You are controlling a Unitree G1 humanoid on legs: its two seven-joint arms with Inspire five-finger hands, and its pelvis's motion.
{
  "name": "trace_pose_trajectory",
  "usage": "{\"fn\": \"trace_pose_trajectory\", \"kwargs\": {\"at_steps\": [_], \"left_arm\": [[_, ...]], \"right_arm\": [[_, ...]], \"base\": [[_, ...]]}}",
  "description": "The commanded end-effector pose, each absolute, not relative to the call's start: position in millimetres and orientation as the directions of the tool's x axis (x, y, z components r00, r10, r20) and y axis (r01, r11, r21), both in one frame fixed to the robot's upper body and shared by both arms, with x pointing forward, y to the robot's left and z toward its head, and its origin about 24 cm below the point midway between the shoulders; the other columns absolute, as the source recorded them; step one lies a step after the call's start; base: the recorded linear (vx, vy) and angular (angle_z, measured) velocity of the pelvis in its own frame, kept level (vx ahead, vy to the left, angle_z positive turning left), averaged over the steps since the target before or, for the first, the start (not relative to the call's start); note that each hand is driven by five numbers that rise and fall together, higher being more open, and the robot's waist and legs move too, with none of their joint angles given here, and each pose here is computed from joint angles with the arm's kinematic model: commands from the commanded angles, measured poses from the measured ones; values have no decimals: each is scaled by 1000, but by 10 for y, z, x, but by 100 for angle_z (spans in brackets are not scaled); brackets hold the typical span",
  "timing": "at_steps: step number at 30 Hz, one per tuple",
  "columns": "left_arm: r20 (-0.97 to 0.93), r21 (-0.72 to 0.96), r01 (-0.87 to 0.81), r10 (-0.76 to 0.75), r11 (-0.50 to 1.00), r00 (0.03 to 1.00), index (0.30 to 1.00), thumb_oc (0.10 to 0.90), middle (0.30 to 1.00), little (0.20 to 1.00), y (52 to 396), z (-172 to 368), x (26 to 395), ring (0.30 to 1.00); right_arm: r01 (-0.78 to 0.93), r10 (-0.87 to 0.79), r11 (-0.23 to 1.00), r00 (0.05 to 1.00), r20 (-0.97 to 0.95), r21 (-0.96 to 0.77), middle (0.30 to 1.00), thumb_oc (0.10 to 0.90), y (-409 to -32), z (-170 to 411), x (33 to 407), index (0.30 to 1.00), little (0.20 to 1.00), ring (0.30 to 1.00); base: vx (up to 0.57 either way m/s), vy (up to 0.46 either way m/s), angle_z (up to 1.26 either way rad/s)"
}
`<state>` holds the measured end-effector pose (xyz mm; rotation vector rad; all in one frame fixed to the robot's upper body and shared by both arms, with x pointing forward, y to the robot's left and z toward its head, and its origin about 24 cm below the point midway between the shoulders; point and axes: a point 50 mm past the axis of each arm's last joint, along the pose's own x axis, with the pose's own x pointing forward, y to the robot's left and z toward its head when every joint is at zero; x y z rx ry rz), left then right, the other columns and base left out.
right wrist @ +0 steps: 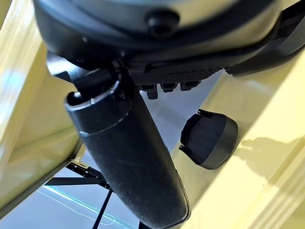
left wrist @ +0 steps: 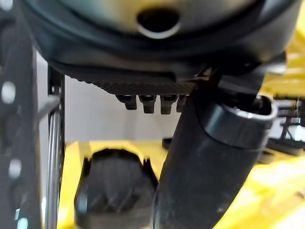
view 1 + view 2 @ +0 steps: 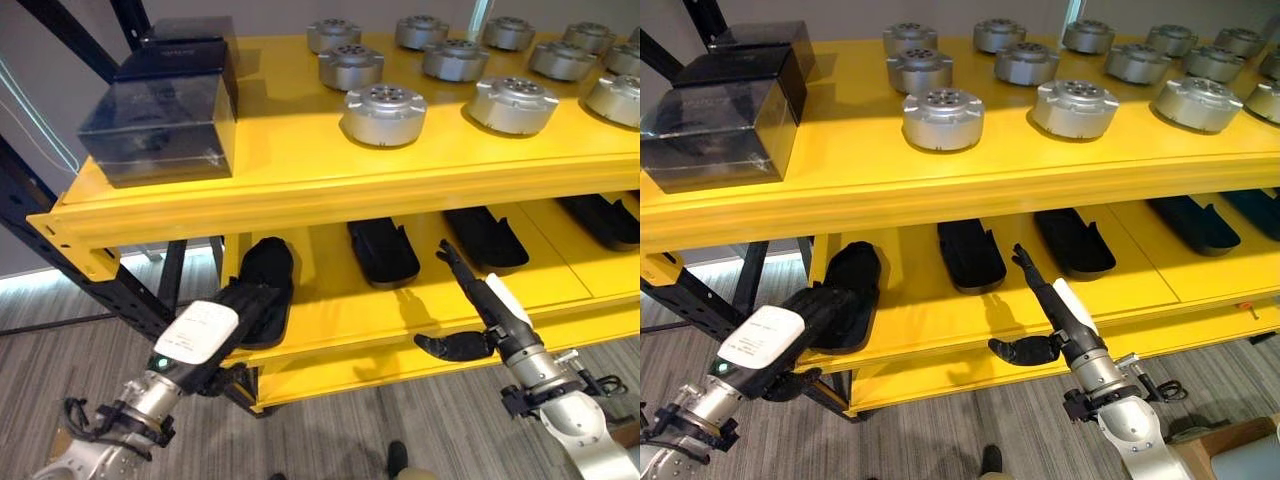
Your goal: Move parts from the plastic box to the shelf.
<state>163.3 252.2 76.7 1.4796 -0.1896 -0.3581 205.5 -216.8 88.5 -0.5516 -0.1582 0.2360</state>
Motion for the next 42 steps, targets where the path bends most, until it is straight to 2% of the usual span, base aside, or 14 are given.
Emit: {"fn": "trace_pose_trajectory", "kwargs": {"at_steps": [1, 9, 29, 42], "left_arm": [[23, 1000, -21, -388, 11, 922, 1000, 900, 1000, 1000, 2557, 1030, 1748, 1000], [-49, 999, 54, -339, 3, 939, 1000, 900, 1000, 1000, 2635, 860, 1679, 1000], [-202, 970, 215, -110, 114, 973, 1000, 900, 1000, 1000, 2772, 152, 1686, 1000], [-185, 975, 198, -124, 102, 975, 1000, 900, 1000, 1000, 2648, 61, 1888, 1000]], "right_arm": [[-41, 303, 848, 856, 419, -528, 1000, 900, -2085, 1516, 2068, 1000, 1000, 1000], [-42, 299, 848, 861, 412, -528, 1000, 900, -2094, 1503, 2077, 1000, 1000, 1000], [-3, 258, 858, 867, 426, -514, 1000, 900, -2097, 1499, 2156, 1000, 1000, 1000], [-6, 259, 857, 869, 422, -515, 1000, 900, -2060, 1474, 2190, 1000, 1000, 1000]], "base": [[0, 0, 0], [0, 0, 0], [4, 1, 0], [5, 0, -1]]}}
